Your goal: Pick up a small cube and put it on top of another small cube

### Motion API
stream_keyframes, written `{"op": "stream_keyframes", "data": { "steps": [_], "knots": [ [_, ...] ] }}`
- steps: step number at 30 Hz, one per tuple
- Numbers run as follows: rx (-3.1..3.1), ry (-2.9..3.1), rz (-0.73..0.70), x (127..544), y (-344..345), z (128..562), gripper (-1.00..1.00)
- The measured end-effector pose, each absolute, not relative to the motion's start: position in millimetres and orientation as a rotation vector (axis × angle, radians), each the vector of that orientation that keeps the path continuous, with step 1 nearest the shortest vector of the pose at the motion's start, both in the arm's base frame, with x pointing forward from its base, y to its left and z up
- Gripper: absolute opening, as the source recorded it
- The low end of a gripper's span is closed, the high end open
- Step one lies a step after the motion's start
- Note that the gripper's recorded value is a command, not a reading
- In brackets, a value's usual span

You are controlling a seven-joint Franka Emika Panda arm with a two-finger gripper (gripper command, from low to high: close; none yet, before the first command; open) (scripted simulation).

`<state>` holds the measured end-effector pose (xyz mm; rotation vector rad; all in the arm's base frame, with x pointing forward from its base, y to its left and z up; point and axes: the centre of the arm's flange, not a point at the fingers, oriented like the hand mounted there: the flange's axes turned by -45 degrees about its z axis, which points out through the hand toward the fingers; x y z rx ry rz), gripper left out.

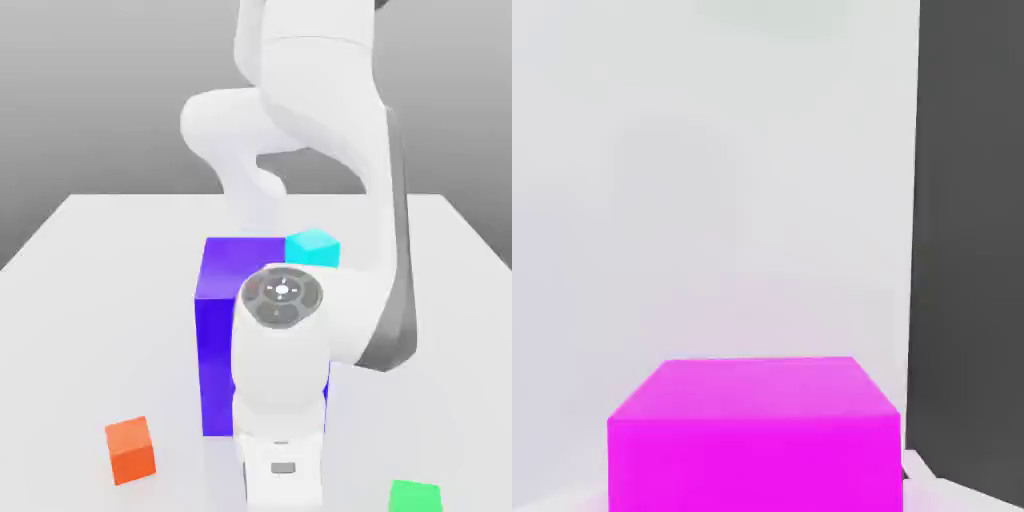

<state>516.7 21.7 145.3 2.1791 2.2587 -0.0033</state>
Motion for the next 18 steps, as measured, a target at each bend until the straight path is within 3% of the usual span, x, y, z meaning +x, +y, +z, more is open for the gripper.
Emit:
{"op": "stream_keyframes", "data": {
  "steps": [5, 10, 14, 15, 18],
  "knots": [
    [2.151, 2.294, -0.001, 517.2, 34.0, 192.2, -1.0],
    [1.795, 2.584, -0.001, 518.9, 150.4, 234.3, -1.0],
    [1.719, 2.63, -0.001, 517.0, 173.0, 193.3, -1.0],
    [1.718, 2.631, -0.002, 516.5, 173.3, 183.8, 1.0],
    [1.718, 2.631, -0.002, 516.5, 173.3, 183.8, 1.0]
  ]
}}
